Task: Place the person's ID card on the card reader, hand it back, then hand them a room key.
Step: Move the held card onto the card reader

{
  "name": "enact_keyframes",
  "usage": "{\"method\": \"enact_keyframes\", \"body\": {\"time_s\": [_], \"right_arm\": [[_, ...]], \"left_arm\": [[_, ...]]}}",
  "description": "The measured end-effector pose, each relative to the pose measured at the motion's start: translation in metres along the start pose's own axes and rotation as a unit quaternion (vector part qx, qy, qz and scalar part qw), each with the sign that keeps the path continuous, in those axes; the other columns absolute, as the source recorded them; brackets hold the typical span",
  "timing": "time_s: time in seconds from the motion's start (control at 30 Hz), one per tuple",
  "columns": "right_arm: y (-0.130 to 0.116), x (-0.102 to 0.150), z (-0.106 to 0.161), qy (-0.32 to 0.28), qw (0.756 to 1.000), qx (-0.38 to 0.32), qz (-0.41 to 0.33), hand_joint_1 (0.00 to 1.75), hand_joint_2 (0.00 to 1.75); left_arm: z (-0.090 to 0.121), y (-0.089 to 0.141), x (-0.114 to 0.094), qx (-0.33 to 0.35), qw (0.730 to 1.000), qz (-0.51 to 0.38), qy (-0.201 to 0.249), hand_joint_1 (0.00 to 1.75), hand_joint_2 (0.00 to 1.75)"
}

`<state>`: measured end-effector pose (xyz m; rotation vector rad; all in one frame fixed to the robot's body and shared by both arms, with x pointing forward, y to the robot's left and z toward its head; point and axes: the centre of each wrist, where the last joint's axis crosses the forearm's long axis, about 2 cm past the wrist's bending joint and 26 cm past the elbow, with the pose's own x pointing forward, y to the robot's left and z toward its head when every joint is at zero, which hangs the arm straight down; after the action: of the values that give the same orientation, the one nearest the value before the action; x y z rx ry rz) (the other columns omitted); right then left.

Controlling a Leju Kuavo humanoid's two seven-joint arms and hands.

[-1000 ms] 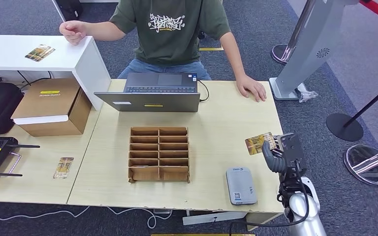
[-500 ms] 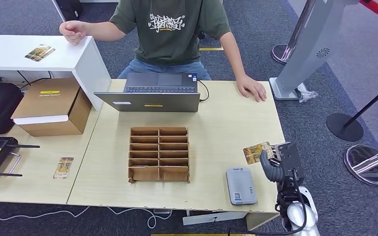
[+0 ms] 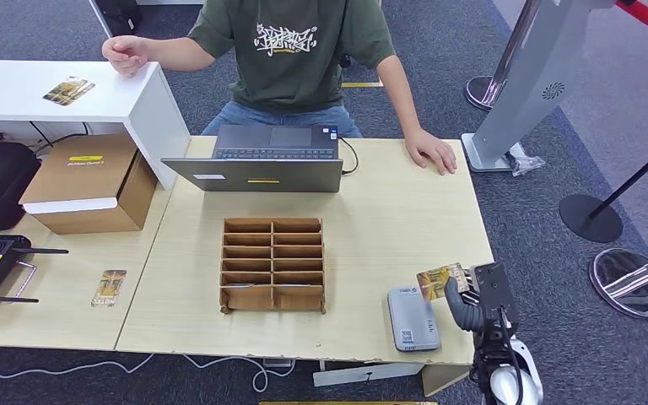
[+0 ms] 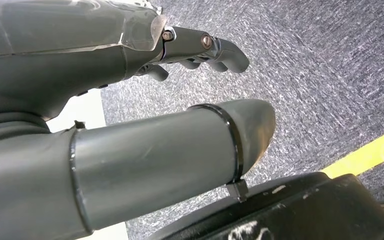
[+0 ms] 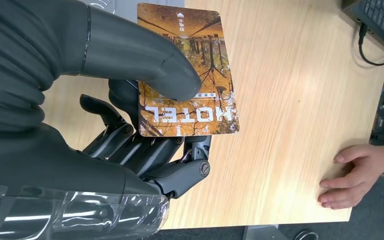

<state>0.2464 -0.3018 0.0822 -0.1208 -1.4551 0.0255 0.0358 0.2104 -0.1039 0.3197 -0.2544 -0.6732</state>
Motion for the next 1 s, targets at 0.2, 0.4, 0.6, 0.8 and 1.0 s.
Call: {"method": "enact_keyframes", "body": {"time_s": [0.2,0.4,0.6,0.8,1.0], "right_arm": [[0.002,-0.004,0.004,0.007,1.000,-0.003,-0.007,1.75,1.75],[0.003,-0.009,0.009,0.016,1.000,-0.010,-0.025,1.75,1.75],[0.003,-0.010,0.011,0.019,0.999,-0.012,-0.028,1.75,1.75],[0.003,-0.014,0.016,0.026,0.999,-0.015,-0.034,1.75,1.75],[0.007,-0.023,0.027,0.044,0.998,-0.017,-0.042,1.75,1.75]], "left_arm": [[0.000,0.000,0.000,0.000,1.000,0.003,0.001,0.00,0.00],[0.001,-0.001,0.000,-0.001,1.000,0.008,0.003,0.00,0.00],[0.001,-0.002,0.000,-0.002,1.000,0.009,0.004,0.00,0.00],[0.001,-0.002,0.000,-0.002,1.000,0.014,0.006,0.00,0.00],[0.001,-0.002,-0.001,-0.002,1.000,0.016,0.009,0.00,0.00]]}}
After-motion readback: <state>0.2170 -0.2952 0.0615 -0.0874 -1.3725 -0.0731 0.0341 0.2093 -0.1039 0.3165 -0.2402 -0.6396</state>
